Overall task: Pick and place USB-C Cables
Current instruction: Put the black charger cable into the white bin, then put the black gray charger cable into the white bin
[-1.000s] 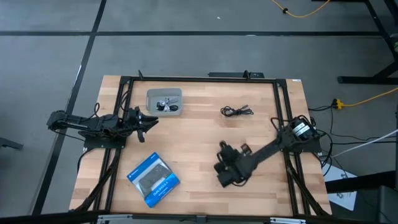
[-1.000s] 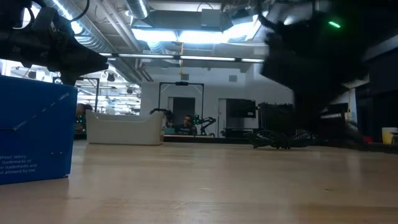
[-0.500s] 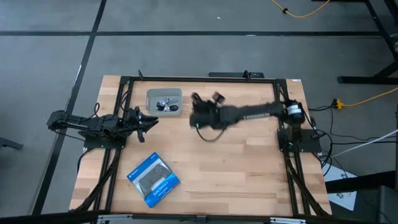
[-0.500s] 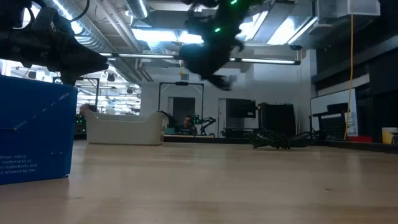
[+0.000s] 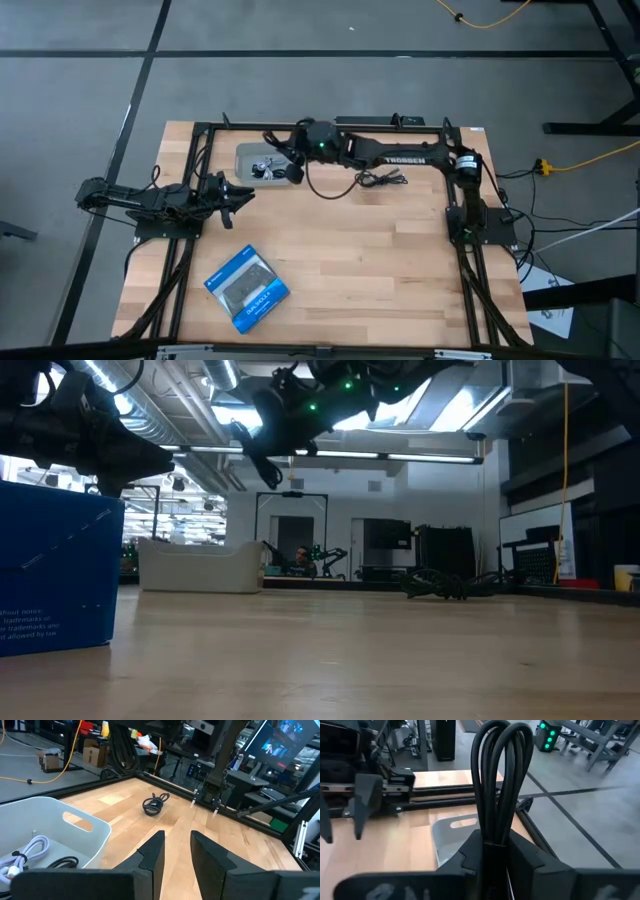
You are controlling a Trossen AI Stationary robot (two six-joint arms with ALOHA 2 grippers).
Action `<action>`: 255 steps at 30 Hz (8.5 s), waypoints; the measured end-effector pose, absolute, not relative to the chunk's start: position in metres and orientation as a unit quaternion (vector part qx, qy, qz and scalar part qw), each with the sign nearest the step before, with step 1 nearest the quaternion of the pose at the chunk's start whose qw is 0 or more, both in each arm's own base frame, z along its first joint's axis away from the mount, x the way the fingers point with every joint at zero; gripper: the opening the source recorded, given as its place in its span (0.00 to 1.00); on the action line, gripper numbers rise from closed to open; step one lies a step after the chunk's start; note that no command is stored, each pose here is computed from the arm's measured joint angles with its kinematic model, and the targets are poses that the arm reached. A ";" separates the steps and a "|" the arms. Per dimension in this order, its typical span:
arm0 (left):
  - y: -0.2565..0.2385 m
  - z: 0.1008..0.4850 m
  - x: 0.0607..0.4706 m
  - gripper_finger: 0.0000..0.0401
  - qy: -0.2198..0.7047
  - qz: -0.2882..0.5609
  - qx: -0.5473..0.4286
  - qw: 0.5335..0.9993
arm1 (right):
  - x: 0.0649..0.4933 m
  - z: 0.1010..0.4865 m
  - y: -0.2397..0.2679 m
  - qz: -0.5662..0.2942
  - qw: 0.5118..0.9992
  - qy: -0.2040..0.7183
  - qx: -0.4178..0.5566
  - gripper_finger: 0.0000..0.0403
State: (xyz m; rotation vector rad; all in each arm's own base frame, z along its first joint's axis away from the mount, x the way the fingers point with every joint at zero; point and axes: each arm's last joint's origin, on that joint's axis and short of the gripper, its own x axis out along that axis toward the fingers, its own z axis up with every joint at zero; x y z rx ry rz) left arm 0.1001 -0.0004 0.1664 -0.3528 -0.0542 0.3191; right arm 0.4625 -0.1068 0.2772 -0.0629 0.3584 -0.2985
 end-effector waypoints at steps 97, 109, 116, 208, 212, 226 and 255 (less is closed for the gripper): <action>0.001 0.167 0.099 0.22 -0.027 0.188 -0.140 0.972 | 0.296 0.238 -0.149 -0.143 0.654 0.736 0.105 0.54; 0.001 0.167 0.099 0.22 -0.027 0.188 -0.140 0.972 | 0.264 0.159 -0.133 -0.195 0.683 0.692 0.129 0.54; 0.001 0.167 0.099 0.22 -0.027 0.189 -0.140 0.972 | 0.265 0.135 -0.133 -0.232 0.733 0.627 0.130 0.54; 0.002 0.167 0.099 0.22 -0.025 0.198 -0.123 0.972 | 0.354 0.184 -0.118 -0.195 0.887 0.413 0.066 0.14; 0.002 0.167 0.099 0.22 -0.025 0.198 -0.123 0.972 | 0.357 0.187 -0.116 -0.172 0.901 0.392 0.074 0.31; 0.002 0.167 0.099 0.22 -0.025 0.198 -0.123 0.972 | 0.353 0.184 -0.119 -0.258 0.874 0.398 0.104 0.59; 0.002 0.167 0.099 0.22 -0.025 0.198 -0.123 0.972 | 0.345 0.153 -0.124 -0.277 0.823 0.482 0.120 0.59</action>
